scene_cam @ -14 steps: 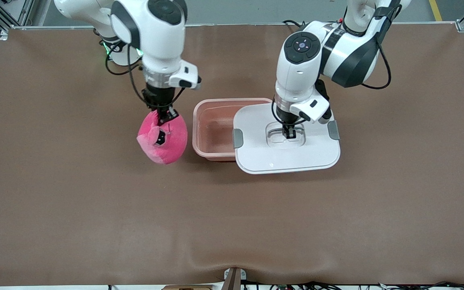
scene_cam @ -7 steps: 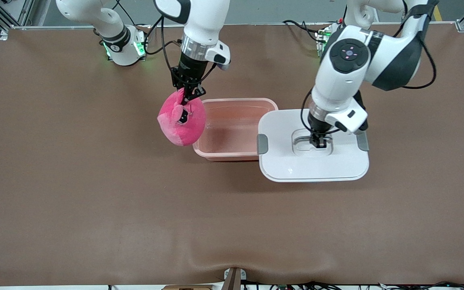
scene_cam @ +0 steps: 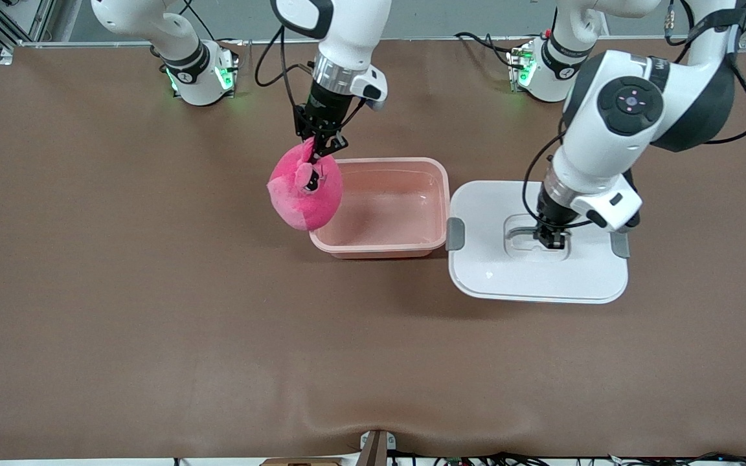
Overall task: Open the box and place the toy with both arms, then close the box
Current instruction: 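Lower the pink toy into the box and open the right gripper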
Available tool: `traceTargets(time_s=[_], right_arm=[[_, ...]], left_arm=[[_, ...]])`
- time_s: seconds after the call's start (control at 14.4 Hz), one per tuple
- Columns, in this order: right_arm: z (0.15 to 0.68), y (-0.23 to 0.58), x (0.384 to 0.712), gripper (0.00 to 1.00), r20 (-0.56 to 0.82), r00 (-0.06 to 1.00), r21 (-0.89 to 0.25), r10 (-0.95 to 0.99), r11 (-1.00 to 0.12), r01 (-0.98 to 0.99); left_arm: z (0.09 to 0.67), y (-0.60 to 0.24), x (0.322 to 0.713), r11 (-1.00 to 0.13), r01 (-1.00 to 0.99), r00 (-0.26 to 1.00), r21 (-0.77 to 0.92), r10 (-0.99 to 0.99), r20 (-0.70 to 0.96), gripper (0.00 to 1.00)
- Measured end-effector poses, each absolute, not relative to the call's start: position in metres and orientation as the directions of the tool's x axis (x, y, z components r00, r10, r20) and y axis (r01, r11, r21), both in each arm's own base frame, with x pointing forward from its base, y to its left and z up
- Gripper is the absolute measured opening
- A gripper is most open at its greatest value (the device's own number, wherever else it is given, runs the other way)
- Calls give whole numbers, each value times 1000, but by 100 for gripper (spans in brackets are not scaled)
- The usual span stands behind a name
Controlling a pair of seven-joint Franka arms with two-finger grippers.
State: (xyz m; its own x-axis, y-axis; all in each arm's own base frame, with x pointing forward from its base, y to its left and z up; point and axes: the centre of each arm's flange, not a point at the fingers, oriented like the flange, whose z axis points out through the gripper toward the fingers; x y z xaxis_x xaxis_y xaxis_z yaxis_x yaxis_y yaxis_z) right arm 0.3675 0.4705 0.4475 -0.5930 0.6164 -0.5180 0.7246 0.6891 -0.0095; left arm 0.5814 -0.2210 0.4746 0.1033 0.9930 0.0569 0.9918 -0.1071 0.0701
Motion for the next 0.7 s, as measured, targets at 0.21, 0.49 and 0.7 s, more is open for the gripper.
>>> traceTargets(time_s=[0.21, 0.49, 0.7], right_arm=[[429, 486, 354, 14, -539, -588, -12, 603, 692, 722], [422, 511, 336, 23, -559, -568, 25, 604, 697, 717], [443, 520, 339, 51, -562, -544, 56, 623, 685, 726]], left_arm=[[472, -189, 591, -148, 987, 145, 57, 988, 57, 7], [470, -161, 599, -185, 982, 184, 45, 982, 35, 7], [468, -154, 600, -204, 978, 203, 40, 979, 36, 7]])
